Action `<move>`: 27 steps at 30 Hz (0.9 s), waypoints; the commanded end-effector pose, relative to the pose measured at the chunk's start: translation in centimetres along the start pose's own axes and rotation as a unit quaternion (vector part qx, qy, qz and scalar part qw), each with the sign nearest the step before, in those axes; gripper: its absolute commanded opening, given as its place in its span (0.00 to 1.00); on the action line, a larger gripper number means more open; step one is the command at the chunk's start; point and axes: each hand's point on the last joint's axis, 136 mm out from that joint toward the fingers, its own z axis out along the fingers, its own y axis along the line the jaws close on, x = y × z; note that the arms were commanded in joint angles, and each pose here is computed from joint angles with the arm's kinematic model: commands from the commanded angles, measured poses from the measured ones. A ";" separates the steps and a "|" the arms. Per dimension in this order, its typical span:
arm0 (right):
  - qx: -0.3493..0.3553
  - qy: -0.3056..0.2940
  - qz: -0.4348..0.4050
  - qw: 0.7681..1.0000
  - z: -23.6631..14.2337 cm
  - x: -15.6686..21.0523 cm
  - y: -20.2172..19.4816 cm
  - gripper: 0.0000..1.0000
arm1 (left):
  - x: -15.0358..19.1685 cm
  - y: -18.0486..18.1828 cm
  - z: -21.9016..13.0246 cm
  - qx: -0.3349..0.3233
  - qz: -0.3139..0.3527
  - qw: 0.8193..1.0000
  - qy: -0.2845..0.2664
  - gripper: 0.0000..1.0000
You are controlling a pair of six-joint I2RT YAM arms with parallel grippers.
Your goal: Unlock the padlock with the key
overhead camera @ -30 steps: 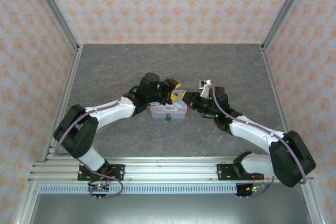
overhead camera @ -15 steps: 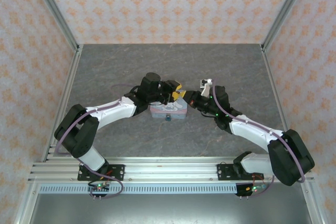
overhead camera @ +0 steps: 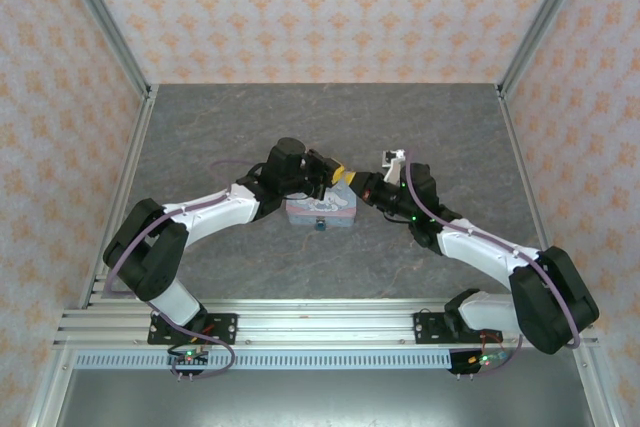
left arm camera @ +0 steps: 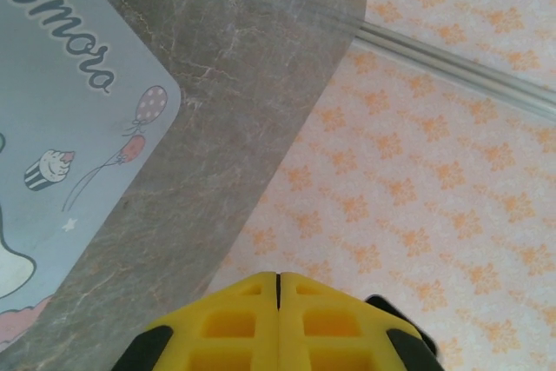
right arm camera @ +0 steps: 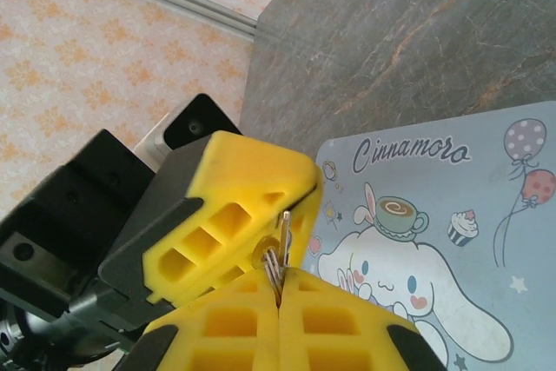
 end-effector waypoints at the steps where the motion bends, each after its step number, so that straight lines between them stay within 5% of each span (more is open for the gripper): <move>1: -0.013 -0.030 -0.007 0.999 -0.5 -1.4 1.1 0.13 | -0.1 0.8 0.4 -0.013 0.005 1.000 -0.007 0.00; 3: 0.009 -0.043 0.005 0.999 -1.2 -1.9 -0.2 0.53 | -0.3 0.7 0.4 -0.014 0.023 1.000 -0.012 0.00; 5: 0.028 -0.071 0.018 0.997 -2.8 -2.9 -1.0 0.69 | -0.5 0.4 0.2 -0.015 0.053 0.998 -0.018 0.00; 10: 0.077 -0.092 0.044 0.992 -5.4 -3.7 -3.3 0.71 | -1.2 -1.1 -1.2 -0.026 0.158 0.986 -0.053 0.00; 17: 0.113 -0.104 0.055 0.987 -6.3 -4.1 -4.5 0.79 | -1.4 -4.9 -3.4 -0.014 0.335 0.938 -0.086 0.00; 27: -0.013 -0.125 0.061 0.990 -4.6 -6.5 0.2 0.73 | 0.0 -9.2 -6.1 0.050 0.484 0.867 -0.111 0.00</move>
